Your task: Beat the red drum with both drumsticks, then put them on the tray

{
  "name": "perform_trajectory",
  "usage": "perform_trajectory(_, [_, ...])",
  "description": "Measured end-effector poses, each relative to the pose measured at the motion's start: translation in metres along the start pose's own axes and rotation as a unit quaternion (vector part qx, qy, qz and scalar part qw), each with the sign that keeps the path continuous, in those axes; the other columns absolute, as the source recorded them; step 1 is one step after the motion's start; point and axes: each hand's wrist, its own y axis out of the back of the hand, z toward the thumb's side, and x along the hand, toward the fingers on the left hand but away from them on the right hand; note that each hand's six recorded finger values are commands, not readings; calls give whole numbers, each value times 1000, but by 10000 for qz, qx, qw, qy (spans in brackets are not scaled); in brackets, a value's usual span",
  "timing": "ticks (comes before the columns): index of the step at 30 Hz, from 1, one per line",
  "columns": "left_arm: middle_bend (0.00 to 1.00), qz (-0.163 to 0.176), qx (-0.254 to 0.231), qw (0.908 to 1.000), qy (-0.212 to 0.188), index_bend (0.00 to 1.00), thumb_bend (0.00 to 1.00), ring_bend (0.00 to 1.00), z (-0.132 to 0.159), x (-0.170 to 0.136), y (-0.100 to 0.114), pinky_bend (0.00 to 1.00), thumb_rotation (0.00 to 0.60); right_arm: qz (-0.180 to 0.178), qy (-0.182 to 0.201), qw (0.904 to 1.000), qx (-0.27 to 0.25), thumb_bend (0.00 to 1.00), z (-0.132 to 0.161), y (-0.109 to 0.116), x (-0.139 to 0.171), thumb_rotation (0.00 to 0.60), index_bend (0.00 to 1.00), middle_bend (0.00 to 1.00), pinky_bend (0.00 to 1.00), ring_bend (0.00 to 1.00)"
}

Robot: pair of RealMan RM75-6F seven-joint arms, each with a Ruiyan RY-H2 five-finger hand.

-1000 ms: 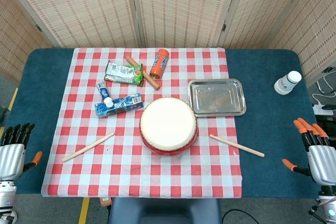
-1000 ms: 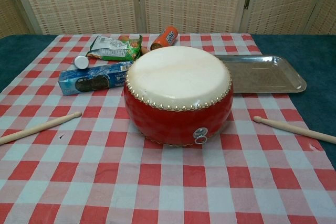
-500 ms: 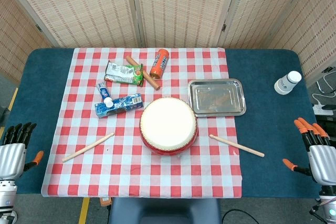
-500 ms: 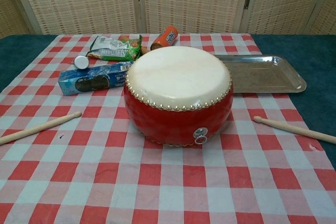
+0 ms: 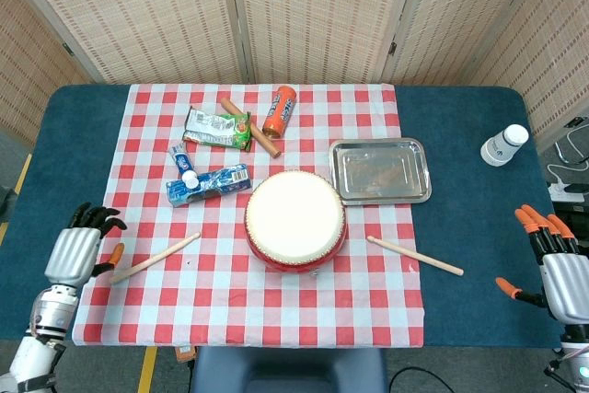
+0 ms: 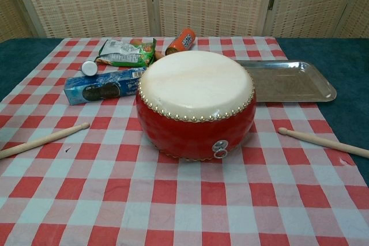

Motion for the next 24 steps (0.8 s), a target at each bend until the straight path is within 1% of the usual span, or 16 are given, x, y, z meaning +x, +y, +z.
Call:
perform_trajectory(5, [216, -342, -11, 9994, 64, 400, 331, 142, 21, 16, -25, 58, 600, -11, -21, 10000, -6, 0, -2, 1, 2, 600, 47, 29, 80, 24])
perform_trajectory(7, [216, -478, 1, 9988, 143, 398, 315, 142, 25, 20, -35, 55, 600, -23, -42, 10000, -9, 0, -4, 1, 3, 600, 47, 29, 80, 26])
perform_trajectory(10, [215, -681, 29, 9973, 264, 396, 307, 142, 29, 24, -48, 55, 600, -22, -69, 10000, -2, 0, -5, 2, 4, 600, 47, 29, 80, 26])
perform_trajectory(15, [215, -881, 156, 9951, 427, 404, 306, 142, 34, 24, -63, 54, 600, -26, -57, 10000, -8, 0, -5, 2, 5, 600, 47, 29, 80, 26])
perform_trajectory(20, [215, -1077, -183, 9919, 653, 413, 306, 135, 39, 23, -77, 49, 600, 0, -45, 10000, -15, 0, -5, 1, 4, 600, 47, 29, 80, 26])
perform_trajectory(24, [215, -1061, -225, 9913, 747, 434, 307, 126, 45, 28, -84, 48, 600, -11, -42, 10000, -11, 0, -5, 1, 4, 600, 47, 29, 80, 26])
